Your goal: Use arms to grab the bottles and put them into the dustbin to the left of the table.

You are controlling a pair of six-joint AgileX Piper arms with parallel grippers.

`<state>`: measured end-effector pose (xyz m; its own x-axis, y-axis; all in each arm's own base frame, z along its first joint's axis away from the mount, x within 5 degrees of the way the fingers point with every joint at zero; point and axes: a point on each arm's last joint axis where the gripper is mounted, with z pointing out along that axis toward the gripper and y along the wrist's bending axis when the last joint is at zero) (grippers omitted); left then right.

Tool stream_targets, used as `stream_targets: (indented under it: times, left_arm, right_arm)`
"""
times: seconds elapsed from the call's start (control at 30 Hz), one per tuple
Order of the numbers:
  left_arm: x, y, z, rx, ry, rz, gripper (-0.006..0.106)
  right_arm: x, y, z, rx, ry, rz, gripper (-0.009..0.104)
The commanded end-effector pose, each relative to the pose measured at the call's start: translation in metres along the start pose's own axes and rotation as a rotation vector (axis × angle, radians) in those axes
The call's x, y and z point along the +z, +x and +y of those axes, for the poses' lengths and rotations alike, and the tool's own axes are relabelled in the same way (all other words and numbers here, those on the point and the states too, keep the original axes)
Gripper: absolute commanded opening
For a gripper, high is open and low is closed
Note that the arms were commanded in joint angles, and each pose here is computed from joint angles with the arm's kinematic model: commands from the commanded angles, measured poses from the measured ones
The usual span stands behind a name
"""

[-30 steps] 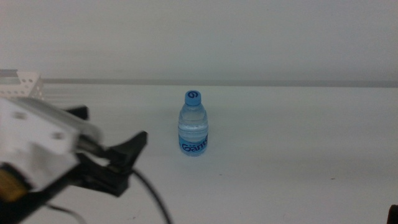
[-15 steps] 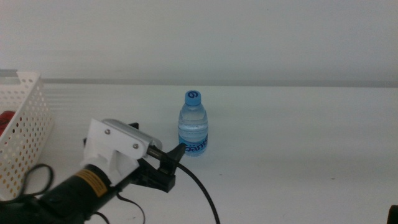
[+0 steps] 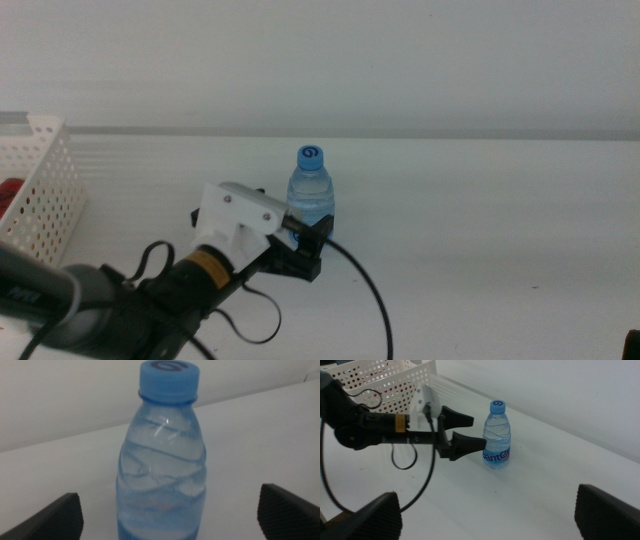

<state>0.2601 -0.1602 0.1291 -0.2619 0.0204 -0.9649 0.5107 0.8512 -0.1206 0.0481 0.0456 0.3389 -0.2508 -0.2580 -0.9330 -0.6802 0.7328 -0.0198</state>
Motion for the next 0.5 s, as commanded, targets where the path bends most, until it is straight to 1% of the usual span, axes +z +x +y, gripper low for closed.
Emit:
stream_targets:
  times: [0.0, 0.2, 0.47]
  left_arm:
    - [0.011, 0.000, -0.002, -0.016, 0.004, 0.009, 0.094]
    - [0.037, 0.006, 0.000, -0.022, -0.002, 0.055, 0.094]
    - [0.063, 0.007, 0.000, -0.020, 0.002, 0.032, 0.094]
  right_arm:
    - [0.000, 0.001, 0.000, -0.005, 0.001, -0.003, 0.092]
    - [0.000, 0.001, 0.000, -0.005, 0.001, -0.003, 0.092]
    - [0.000, 0.001, 0.000, -0.005, 0.001, -0.003, 0.092]
